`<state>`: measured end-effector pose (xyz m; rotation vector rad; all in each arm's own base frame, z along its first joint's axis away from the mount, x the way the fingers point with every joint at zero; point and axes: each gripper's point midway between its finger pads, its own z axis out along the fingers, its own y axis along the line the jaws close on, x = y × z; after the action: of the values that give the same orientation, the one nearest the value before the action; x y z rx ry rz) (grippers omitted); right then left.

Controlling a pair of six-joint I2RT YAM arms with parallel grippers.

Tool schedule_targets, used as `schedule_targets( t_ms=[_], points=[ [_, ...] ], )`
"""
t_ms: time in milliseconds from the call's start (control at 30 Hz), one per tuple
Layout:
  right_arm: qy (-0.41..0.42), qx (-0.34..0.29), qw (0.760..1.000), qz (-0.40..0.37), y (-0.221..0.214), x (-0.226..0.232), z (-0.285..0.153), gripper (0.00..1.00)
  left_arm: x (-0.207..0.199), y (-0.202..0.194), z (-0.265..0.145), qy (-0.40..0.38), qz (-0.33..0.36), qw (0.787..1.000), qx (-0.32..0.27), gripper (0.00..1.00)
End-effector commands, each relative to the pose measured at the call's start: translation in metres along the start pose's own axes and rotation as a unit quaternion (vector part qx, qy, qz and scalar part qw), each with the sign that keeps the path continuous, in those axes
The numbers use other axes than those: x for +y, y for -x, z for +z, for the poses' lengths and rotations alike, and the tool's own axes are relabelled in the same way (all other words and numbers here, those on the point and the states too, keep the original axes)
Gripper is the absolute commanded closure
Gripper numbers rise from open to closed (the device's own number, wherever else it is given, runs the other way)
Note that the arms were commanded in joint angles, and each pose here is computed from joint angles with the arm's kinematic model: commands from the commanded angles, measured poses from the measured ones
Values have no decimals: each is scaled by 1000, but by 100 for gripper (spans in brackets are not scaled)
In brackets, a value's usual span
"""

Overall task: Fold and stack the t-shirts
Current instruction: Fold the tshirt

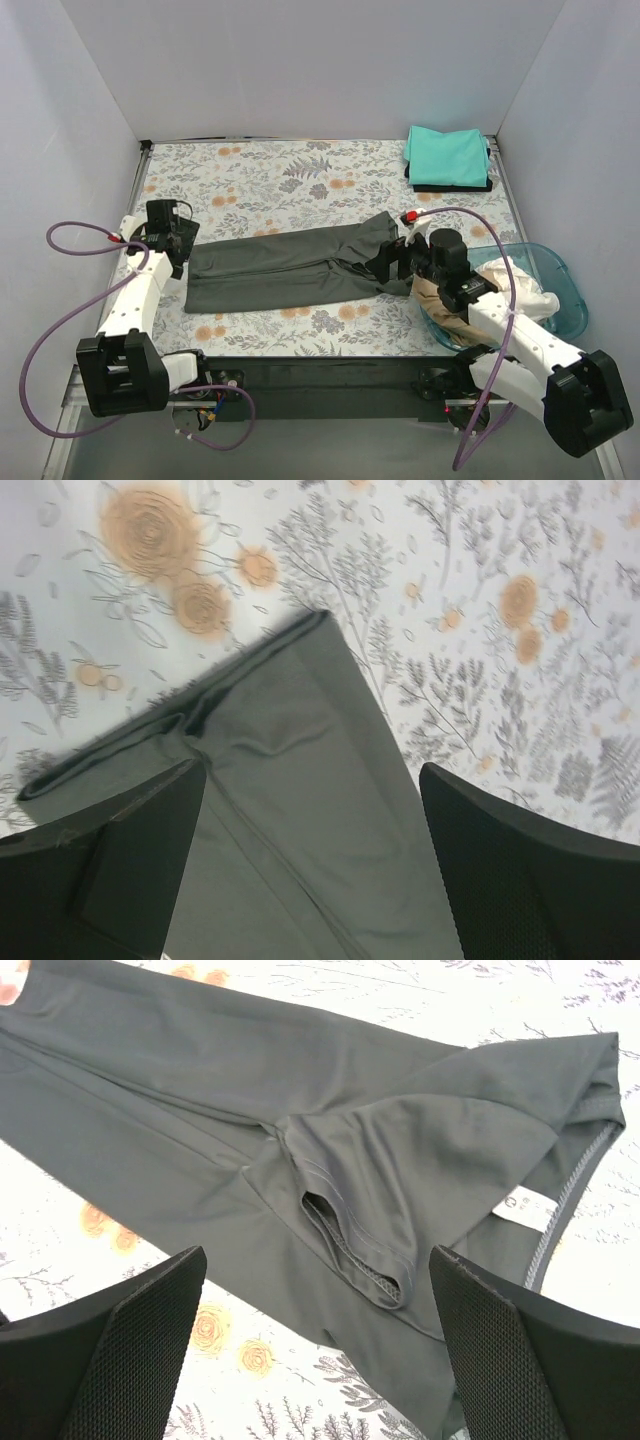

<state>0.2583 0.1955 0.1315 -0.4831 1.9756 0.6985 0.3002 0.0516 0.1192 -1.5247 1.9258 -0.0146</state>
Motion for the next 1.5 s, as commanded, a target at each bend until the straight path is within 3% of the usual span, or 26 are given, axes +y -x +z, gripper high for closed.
schedule_targets(
  t_ms=[0,100,300,567,767,967,1067,1367,1400,1467],
  points=[
    [39,-26,999,8,30,18,4,2,-33,-11,-9,-74,17,996,41,12],
    [44,-8,998,51,36,21,18,2,-53,-45,-7,-117,60,988,85,10],
    [36,60,988,135,21,15,57,2,-60,-98,16,-94,152,975,130,9],
    [-49,180,963,195,-34,-23,99,2,-21,-122,39,-38,181,971,149,8],
    [-90,216,951,200,-49,-55,134,2,7,-152,22,-41,190,962,193,8],
    [-79,208,957,186,-24,-80,182,2,37,-176,5,-40,210,953,214,8],
    [-48,201,963,174,-8,-81,211,2,48,-199,-8,-45,219,941,253,8],
    [26,189,964,186,8,-81,305,2,44,-289,-75,-122,263,891,349,7],
    [39,167,970,171,30,-75,316,2,49,-303,-82,-127,282,880,360,7],
    [46,164,971,166,25,-73,333,2,37,-318,-93,-150,289,875,359,7]
  ],
)
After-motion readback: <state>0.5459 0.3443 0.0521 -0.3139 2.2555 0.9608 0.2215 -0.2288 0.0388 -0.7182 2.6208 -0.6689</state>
